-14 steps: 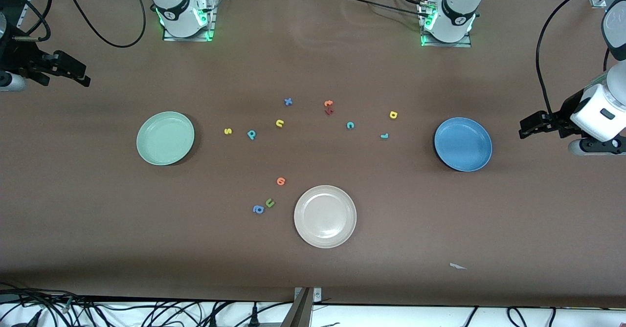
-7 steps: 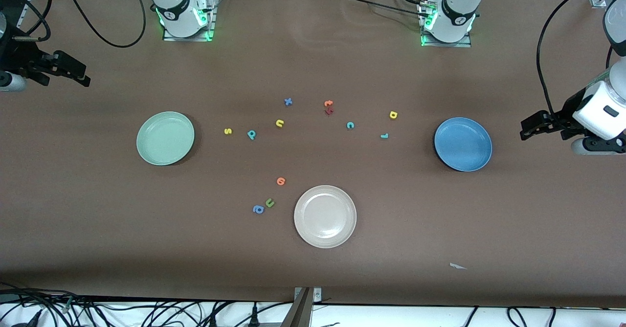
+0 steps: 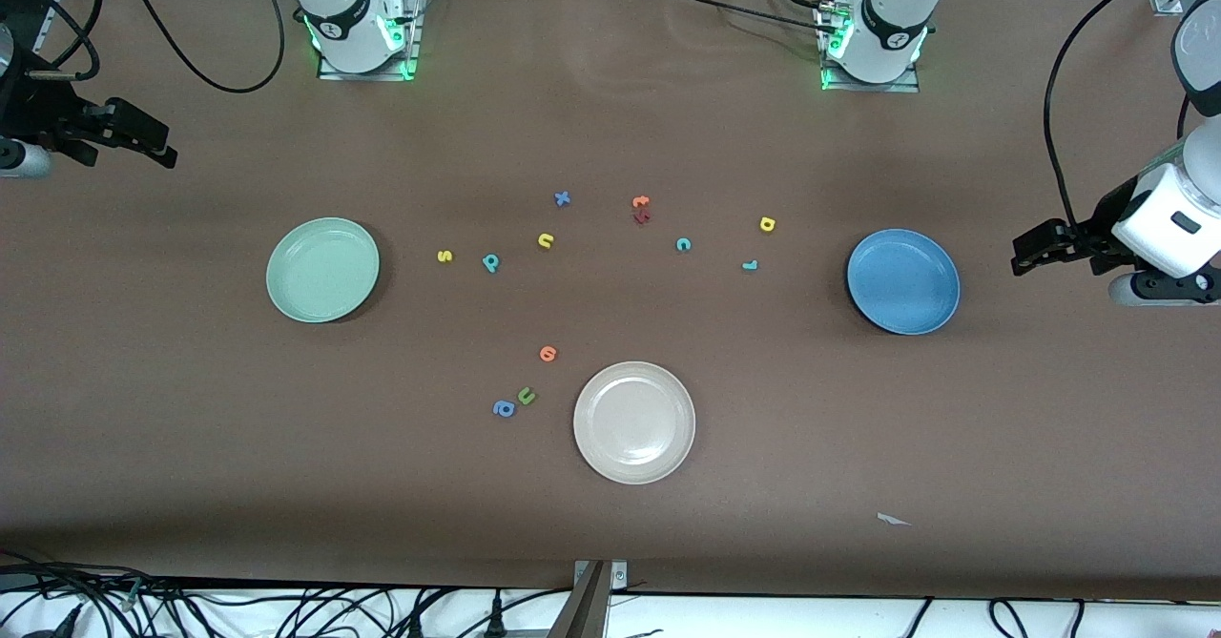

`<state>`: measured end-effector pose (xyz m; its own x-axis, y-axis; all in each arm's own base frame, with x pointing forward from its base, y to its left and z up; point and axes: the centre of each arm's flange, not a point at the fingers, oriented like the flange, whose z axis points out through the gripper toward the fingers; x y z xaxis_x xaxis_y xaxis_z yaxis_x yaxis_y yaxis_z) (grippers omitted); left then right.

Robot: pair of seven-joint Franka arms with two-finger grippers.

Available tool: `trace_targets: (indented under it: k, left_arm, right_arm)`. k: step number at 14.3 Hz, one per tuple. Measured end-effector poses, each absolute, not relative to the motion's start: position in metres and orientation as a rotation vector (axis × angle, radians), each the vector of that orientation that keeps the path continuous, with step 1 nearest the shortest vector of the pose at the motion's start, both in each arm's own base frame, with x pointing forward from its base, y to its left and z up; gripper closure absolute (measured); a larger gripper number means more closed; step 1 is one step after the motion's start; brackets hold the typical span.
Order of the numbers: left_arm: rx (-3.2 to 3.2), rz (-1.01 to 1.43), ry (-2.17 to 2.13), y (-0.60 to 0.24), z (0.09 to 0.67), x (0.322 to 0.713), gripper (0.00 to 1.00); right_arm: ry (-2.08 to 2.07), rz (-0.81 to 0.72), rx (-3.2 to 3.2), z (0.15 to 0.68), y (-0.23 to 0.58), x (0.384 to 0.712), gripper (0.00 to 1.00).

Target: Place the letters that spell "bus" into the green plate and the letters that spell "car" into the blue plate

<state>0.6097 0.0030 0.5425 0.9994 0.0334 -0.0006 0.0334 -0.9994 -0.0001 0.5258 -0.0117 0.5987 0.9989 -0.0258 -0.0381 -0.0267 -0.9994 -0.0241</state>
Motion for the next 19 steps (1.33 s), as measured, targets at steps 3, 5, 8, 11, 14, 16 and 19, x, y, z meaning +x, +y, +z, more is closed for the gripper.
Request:
trace_targets:
  k: [3,5,8,11,14,16,19]
  left_arm:
    - [-3.141,0.001,-0.055,0.004,0.542,0.610,0.00]
    - [-3.141,0.001,-0.055,0.004,0.542,0.610,0.00]
    - [-3.141,0.002,-0.055,0.004,0.542,0.610,0.00]
    - [-3.141,0.006,-0.055,0.004,0.542,0.610,0.00]
    - [-3.141,0.010,-0.055,0.004,0.541,0.610,0.00]
    - [-3.141,0.010,-0.055,0.004,0.541,0.610,0.00]
    - [-3.141,0.012,-0.055,0.004,0.540,0.610,0.00]
  right_arm:
    - [0.040,0.058,-3.129,0.599,-0.013,0.526,0.00]
    - [0.037,0.059,-3.129,0.599,-0.012,0.526,0.00]
    - [-0.004,0.060,-3.132,0.599,0.001,0.526,0.00]
    - [-0.047,0.058,-3.135,0.601,0.017,0.526,0.00]
    - [-0.054,0.058,-3.135,0.601,0.019,0.525,0.00]
    - [-0.054,0.065,-3.135,0.601,0.019,0.525,0.00]
    - [-0.054,0.072,-3.135,0.601,0.019,0.524,0.00]
